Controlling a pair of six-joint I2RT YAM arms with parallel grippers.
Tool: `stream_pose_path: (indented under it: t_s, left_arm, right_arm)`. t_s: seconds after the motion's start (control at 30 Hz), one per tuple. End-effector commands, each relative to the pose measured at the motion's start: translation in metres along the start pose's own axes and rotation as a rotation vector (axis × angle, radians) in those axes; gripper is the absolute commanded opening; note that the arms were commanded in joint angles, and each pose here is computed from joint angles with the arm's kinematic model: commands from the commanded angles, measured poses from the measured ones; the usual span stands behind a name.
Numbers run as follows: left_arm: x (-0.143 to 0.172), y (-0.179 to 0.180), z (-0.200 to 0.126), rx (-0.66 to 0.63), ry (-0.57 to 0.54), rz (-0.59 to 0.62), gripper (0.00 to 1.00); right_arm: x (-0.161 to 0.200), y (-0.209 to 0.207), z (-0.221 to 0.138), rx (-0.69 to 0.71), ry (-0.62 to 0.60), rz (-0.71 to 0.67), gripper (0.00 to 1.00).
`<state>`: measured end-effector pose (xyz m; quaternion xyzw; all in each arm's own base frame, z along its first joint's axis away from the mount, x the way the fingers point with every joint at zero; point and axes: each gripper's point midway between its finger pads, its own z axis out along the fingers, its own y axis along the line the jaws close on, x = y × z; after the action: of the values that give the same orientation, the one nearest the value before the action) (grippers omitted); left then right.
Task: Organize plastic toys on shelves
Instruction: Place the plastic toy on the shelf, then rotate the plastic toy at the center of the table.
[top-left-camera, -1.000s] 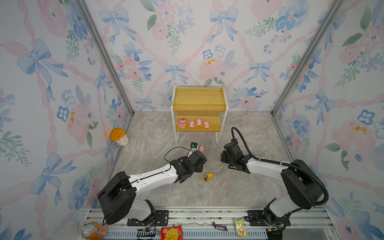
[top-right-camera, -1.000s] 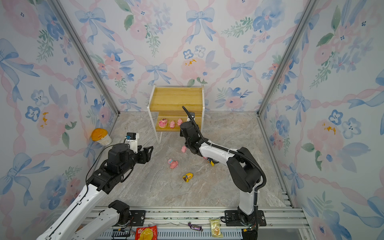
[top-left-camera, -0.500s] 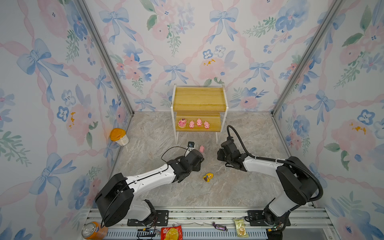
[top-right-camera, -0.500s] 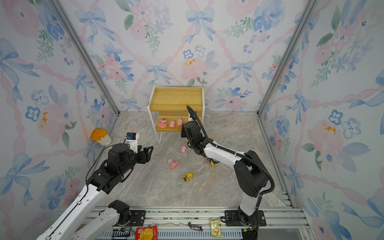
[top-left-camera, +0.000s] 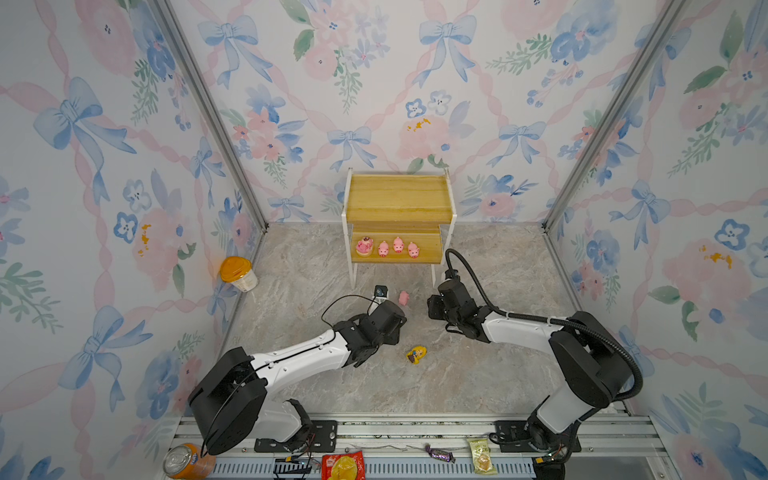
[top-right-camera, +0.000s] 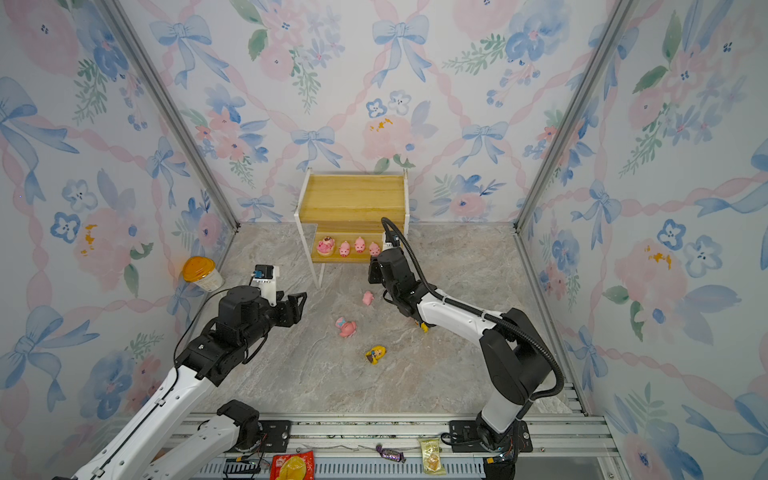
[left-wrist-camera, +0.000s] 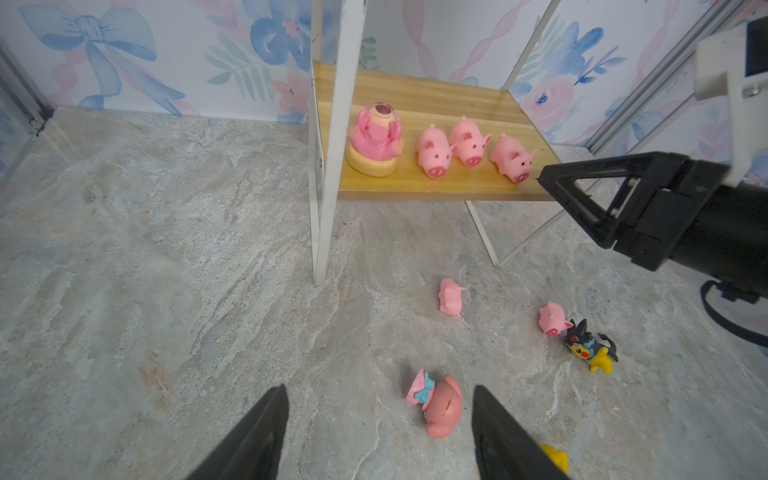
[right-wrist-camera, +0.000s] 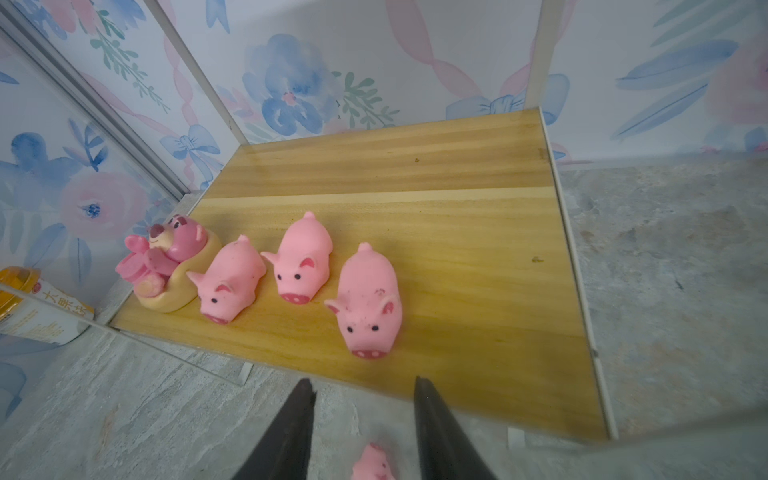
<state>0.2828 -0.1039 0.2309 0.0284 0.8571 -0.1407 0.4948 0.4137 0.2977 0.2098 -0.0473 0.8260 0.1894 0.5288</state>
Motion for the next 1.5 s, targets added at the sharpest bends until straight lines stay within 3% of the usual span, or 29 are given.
stream_pose_path:
  t_s: [0.0,0.2,0.6,1.03,1.47]
  left_arm:
    - [0.01,0.008,0.007,-0.036,0.033,0.001,0.7]
    - [0.017,0.01,0.017,-0.051,0.071,-0.007,0.69]
    - [0.047,-0.055,0.023,0.002,0.13,-0.032,0.67]
    - [0.097,-0.112,0.065,-0.043,0.26,0.077,0.66]
    - [0.119,-0.115,0.08,-0.061,0.304,0.098,0.66]
  right_arm:
    - [0.005,0.029,-0.025,-0.125,0.024,-0.095,0.43]
    - [0.047,0.017,-0.063,-0.129,0.108,-0.181,0.45]
    - [0.111,-0.085,-0.106,0.104,0.27,-0.024,0.49]
    - [0.145,-0.093,-0.102,0.085,0.376,0.017,0.49]
    - [0.169,-0.098,-0.078,0.143,0.443,0.144,0.47]
